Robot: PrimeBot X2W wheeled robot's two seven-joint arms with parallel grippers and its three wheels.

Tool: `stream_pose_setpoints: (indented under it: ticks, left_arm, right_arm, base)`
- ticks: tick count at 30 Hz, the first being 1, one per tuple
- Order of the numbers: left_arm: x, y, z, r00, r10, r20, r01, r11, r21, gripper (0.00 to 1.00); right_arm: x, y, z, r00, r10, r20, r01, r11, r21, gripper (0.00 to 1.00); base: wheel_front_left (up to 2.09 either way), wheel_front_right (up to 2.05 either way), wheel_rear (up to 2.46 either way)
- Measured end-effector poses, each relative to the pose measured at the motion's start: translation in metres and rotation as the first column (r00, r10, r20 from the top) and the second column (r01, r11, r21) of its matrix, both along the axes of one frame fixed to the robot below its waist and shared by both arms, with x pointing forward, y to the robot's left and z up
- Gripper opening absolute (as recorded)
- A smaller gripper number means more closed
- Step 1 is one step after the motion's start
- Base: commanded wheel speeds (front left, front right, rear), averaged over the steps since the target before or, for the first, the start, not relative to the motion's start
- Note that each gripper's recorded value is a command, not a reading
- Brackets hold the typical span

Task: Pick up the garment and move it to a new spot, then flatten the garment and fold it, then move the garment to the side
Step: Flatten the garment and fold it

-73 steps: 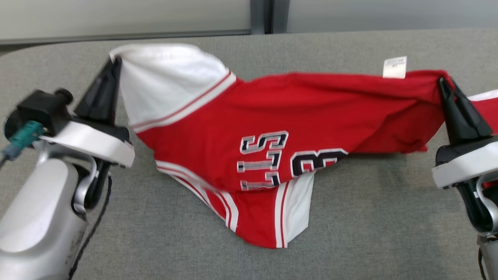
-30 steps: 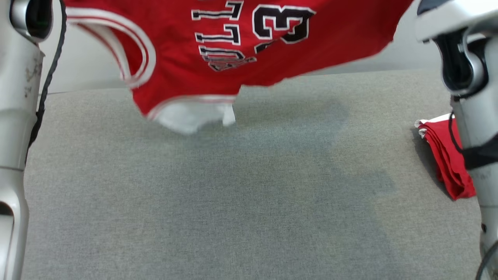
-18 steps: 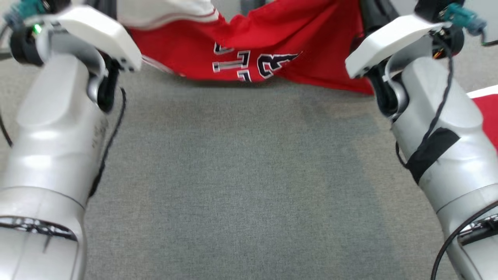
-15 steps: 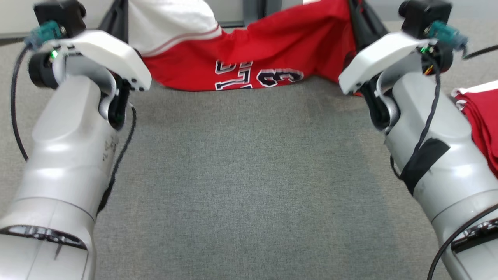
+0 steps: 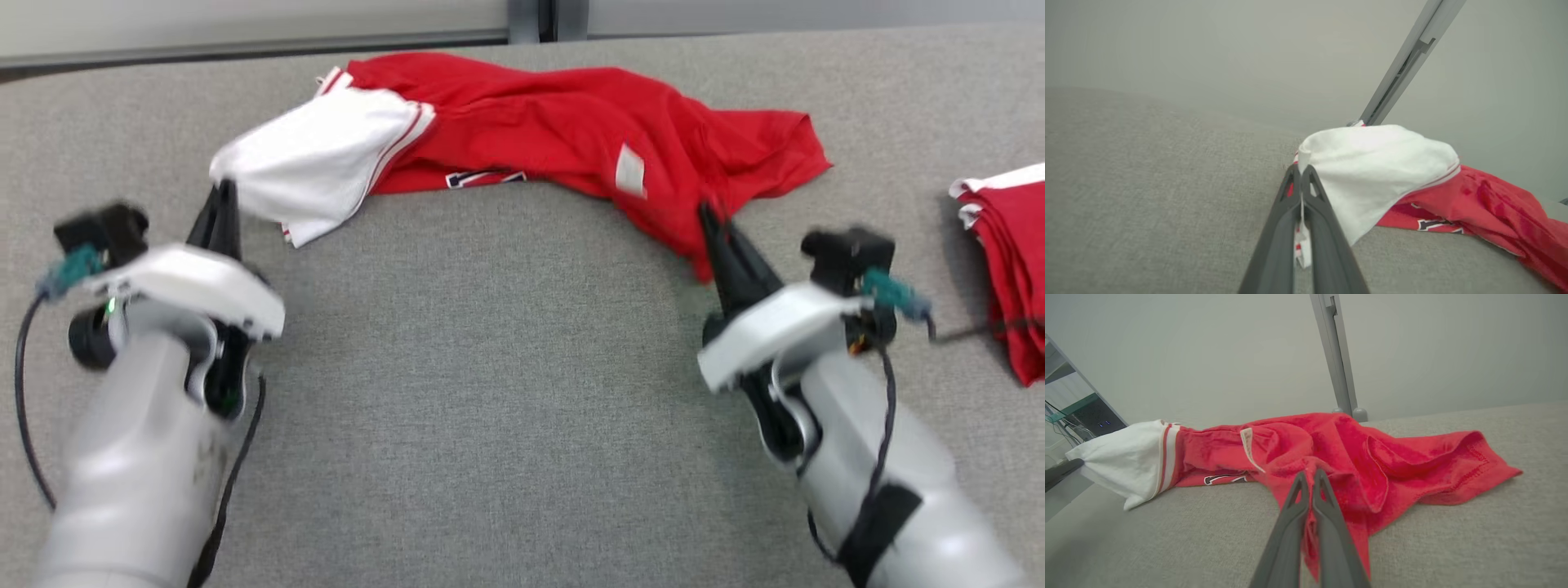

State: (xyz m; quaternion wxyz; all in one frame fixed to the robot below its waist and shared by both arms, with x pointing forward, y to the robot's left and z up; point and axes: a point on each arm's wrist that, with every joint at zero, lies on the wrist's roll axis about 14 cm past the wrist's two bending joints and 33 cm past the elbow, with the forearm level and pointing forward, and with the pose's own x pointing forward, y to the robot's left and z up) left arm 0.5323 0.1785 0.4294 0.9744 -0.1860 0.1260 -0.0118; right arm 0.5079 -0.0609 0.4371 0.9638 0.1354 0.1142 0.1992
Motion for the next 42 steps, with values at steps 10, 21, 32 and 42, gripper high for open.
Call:
stream_pose_setpoints:
  ticks: [10, 21, 32, 42]
  left_arm:
    - [-0.098, 0.030, -0.007, 0.999, 0.024, 0.031, -0.026, 0.997, 0.067, 0.00]
    - [-0.223, 0.031, 0.030, 0.999, 0.040, -0.029, -0.036, 0.991, 0.128, 0.00]
    - [-0.282, 0.022, 0.071, 0.997, 0.038, -0.063, -0.028, 0.988, 0.151, 0.00]
    - [-0.261, 0.004, 0.064, 0.994, -0.056, -0.090, 0.067, 0.990, 0.124, 0.00]
  right_arm:
    - [-0.102, -0.029, -0.014, 0.999, -0.026, -0.036, 0.027, 0.999, 0.019, 0.00]
    - [-0.201, -0.047, -0.022, 0.995, -0.012, -0.098, 0.009, 1.000, -0.029, 0.00]
    - [-0.256, -0.050, -0.022, 0.981, -0.020, -0.193, 0.012, 0.999, -0.040, 0.00]
    - [-0.264, -0.054, -0.029, 0.961, -0.077, -0.266, 0.074, 0.997, -0.020, 0.00]
  base:
    - [0.00, 0.00, 0.00]
    - [0.00, 0.00, 0.00]
    - [0.00, 0.00, 0.00]
    - [0.00, 0.00, 0.00]
